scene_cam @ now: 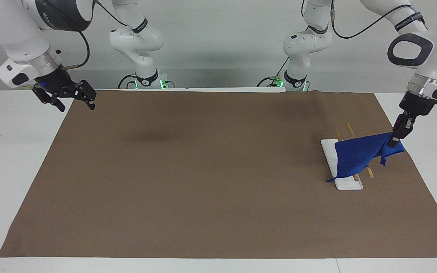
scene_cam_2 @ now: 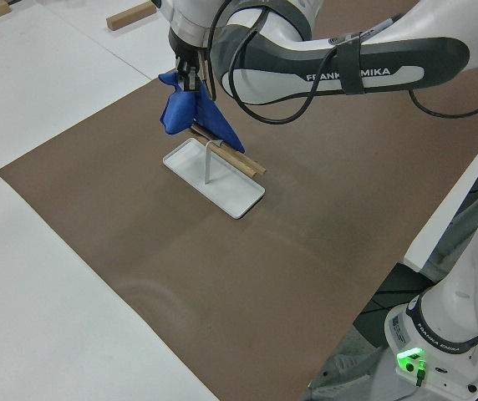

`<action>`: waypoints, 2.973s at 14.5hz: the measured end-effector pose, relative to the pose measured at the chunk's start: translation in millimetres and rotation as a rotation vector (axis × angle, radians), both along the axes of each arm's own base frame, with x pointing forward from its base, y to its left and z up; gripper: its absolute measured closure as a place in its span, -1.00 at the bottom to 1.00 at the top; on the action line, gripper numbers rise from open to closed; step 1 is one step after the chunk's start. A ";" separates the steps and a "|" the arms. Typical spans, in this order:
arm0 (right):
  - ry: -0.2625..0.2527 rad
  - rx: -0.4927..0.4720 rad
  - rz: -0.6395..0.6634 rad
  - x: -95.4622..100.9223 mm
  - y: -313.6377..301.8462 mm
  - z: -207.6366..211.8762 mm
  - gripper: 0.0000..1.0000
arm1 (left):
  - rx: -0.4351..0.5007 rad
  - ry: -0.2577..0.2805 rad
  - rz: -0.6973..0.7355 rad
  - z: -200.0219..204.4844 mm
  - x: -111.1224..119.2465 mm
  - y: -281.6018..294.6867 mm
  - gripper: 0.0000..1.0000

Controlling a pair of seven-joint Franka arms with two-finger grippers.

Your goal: Right arm passes towel to left arm to hang

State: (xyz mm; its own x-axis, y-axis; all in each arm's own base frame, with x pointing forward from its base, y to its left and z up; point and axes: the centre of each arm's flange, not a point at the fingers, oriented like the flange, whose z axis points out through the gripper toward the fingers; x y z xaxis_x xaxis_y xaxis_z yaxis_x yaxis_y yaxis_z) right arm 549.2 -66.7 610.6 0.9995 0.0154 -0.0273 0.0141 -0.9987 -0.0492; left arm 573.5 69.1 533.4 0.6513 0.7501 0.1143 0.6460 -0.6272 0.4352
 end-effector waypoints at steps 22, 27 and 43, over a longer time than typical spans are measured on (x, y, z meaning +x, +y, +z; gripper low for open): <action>-0.019 -0.002 0.004 -0.7 1.9 9.2 -1.00 | 0.219 0.131 -0.213 -36.0 -40.2 53.8 -0.75; -0.019 -0.002 0.007 -0.5 3.8 9.2 -1.00 | 0.271 0.230 -0.359 29.0 -35.6 16.3 -1.00; -0.005 -0.020 -0.004 -2.2 -4.7 4.8 -1.00 | 0.329 0.449 -0.787 88.9 -49.2 -133.5 -1.00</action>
